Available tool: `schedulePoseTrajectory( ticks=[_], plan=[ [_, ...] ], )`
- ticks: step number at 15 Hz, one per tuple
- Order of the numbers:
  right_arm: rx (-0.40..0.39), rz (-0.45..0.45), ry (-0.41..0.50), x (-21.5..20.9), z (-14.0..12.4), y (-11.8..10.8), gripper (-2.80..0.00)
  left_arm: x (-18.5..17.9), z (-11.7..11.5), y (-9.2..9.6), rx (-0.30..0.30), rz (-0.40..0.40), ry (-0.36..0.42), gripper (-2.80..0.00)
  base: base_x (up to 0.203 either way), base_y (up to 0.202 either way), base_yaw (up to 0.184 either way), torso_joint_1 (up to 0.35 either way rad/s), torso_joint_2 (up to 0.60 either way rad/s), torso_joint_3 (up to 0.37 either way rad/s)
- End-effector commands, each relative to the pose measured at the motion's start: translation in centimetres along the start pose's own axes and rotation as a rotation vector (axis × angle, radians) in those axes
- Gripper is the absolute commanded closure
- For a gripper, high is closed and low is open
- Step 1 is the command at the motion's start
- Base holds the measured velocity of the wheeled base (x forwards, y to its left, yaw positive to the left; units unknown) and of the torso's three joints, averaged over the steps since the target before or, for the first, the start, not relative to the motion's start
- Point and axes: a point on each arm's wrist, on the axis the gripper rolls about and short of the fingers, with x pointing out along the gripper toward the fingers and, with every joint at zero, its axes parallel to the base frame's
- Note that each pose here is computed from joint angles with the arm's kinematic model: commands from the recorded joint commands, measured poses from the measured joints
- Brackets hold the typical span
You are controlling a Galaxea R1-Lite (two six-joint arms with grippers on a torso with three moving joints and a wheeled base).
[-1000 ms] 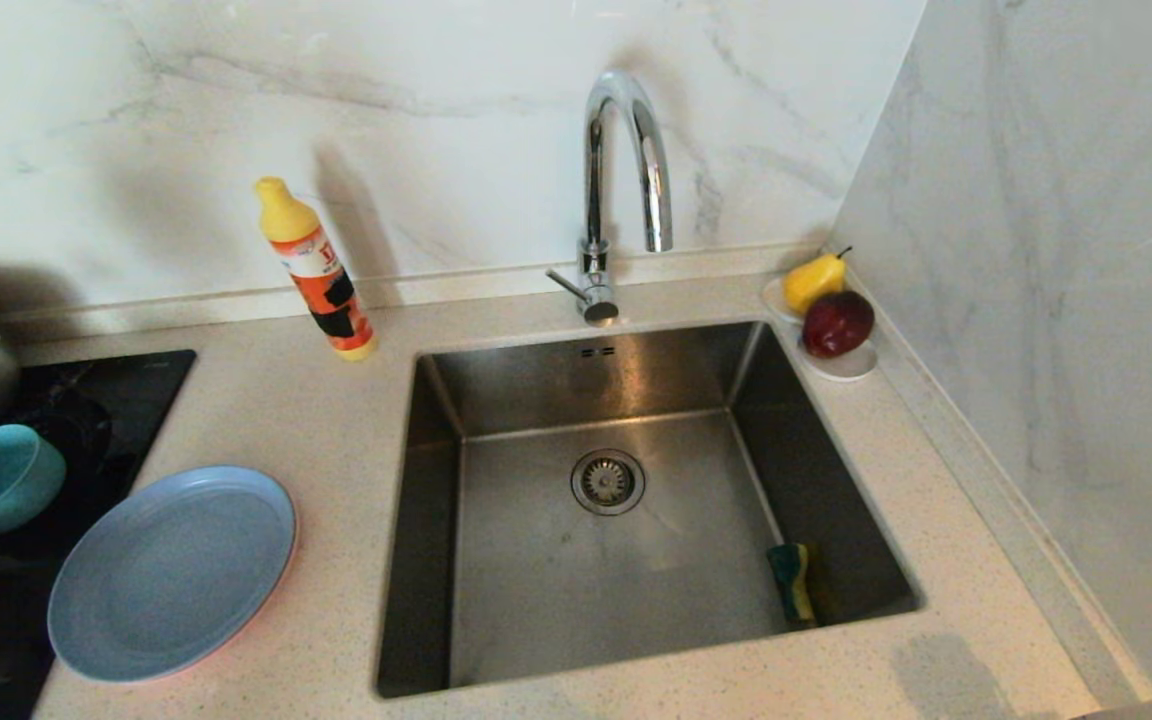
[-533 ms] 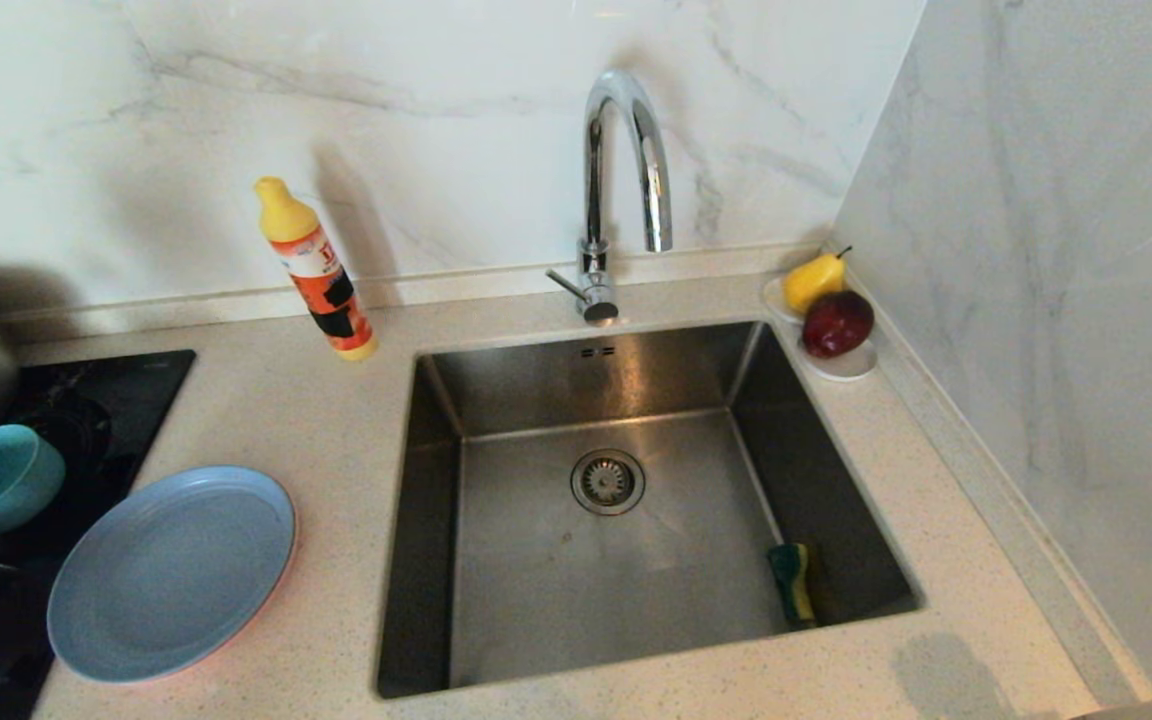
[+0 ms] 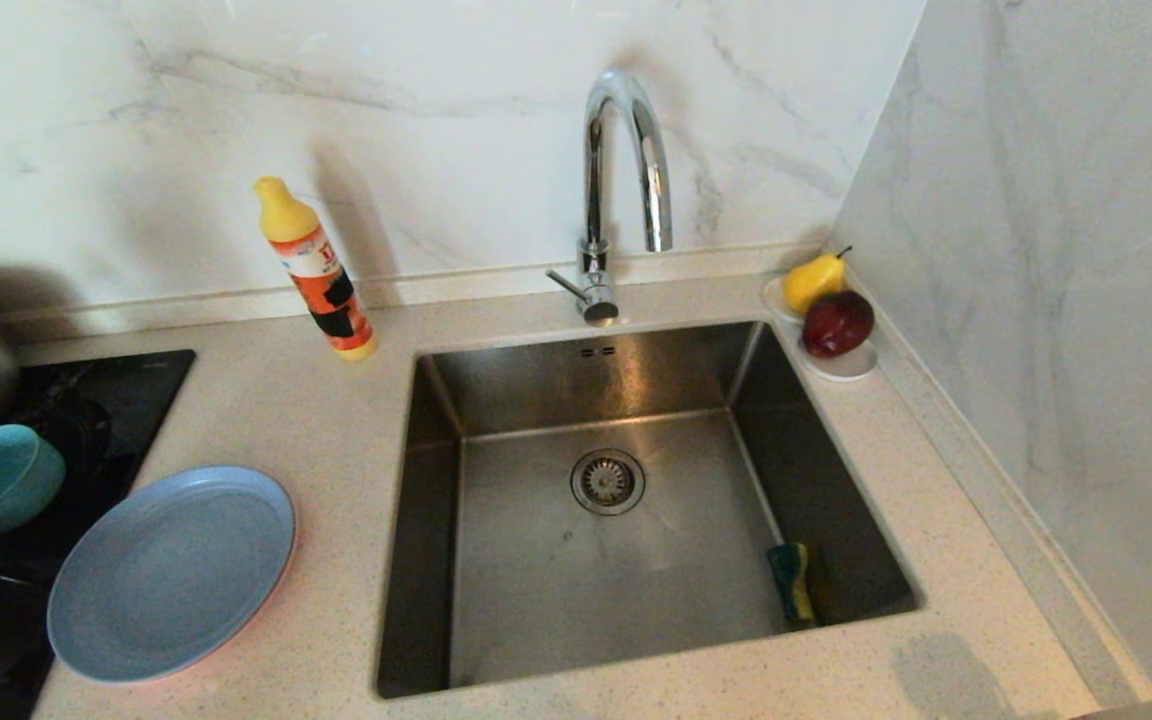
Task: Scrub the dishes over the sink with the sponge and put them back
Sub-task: Place the bowl on the plate
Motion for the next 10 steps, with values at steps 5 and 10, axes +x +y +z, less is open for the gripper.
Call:
schedulePoseTrajectory(
  ticks=[5, 10],
  plan=[
    [0.0, 0.001, -0.002, -0.01, 0.0, 0.0, 0.0, -0.5, 0.18, -0.07, -0.013, 0.001, -0.015, 0.0, 0.0, 0.0, 0.0, 0.0, 0.0, 0.0],
    [0.0, 0.002, -0.002, -0.01, 0.0, 0.0, 0.0, -0.79, 0.16, -0.11, -0.014, 0.001, -0.017, 0.0, 0.0, 0.0, 0.0, 0.0, 0.0, 0.0]
  ],
)
